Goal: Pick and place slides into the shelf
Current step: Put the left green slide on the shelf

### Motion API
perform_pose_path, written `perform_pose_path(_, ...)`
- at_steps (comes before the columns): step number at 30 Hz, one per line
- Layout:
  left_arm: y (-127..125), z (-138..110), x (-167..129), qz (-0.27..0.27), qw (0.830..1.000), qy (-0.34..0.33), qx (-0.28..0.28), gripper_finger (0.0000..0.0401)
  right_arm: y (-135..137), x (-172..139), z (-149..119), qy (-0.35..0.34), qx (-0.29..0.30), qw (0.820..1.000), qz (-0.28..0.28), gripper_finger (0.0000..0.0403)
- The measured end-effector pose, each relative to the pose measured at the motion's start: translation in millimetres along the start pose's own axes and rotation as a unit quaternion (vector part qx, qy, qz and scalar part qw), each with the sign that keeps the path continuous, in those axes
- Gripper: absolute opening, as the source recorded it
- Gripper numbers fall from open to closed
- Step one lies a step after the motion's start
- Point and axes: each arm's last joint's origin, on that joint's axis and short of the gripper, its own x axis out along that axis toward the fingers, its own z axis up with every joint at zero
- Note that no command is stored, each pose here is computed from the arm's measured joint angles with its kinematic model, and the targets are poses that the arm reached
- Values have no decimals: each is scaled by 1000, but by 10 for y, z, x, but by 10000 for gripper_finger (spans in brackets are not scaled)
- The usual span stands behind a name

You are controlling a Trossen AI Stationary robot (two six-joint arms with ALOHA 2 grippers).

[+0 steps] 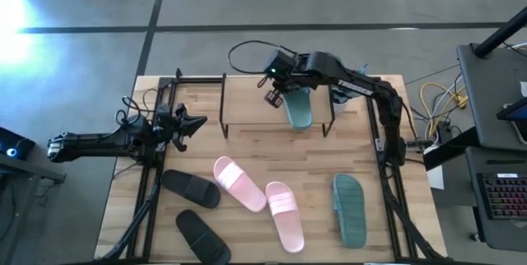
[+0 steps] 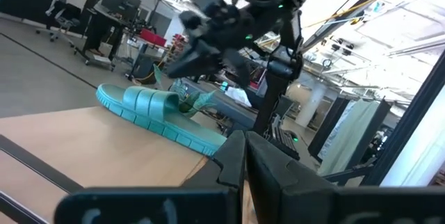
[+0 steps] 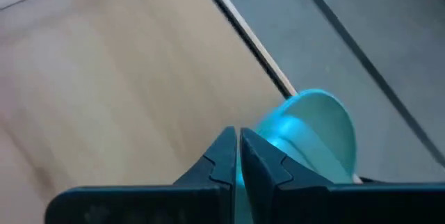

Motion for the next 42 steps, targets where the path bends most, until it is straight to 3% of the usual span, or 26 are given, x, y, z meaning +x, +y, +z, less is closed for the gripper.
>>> perform_pose_path(3,0,0,0,0,1000,0,0,0,-43,-147,-147,53,-10,998,-11,13)
perform_pose_path(7,2,-4,3,1,1000,1,1,0,-129,-114,-340,146,-8,988,-57,13)
perform_pose_path(12,4,-11,8,2,1000,4,2,0,-59,25,-354,132,15,991,-4,13)
perform_pose_path(18,4,-11,7,2,1000,3,1,0,43,367,-379,153,12,988,-7,13)
perform_pose_path(24,4,-10,5,1,1000,2,1,0,105,549,-345,128,8,991,-21,13)
perform_pose_path(35,5,-13,6,2,1000,3,0,0,99,562,-275,90,13,995,-43,13)
perform_pose_path(42,5,-13,6,2,1000,3,-1,0,103,413,-385,141,10,990,-12,13)
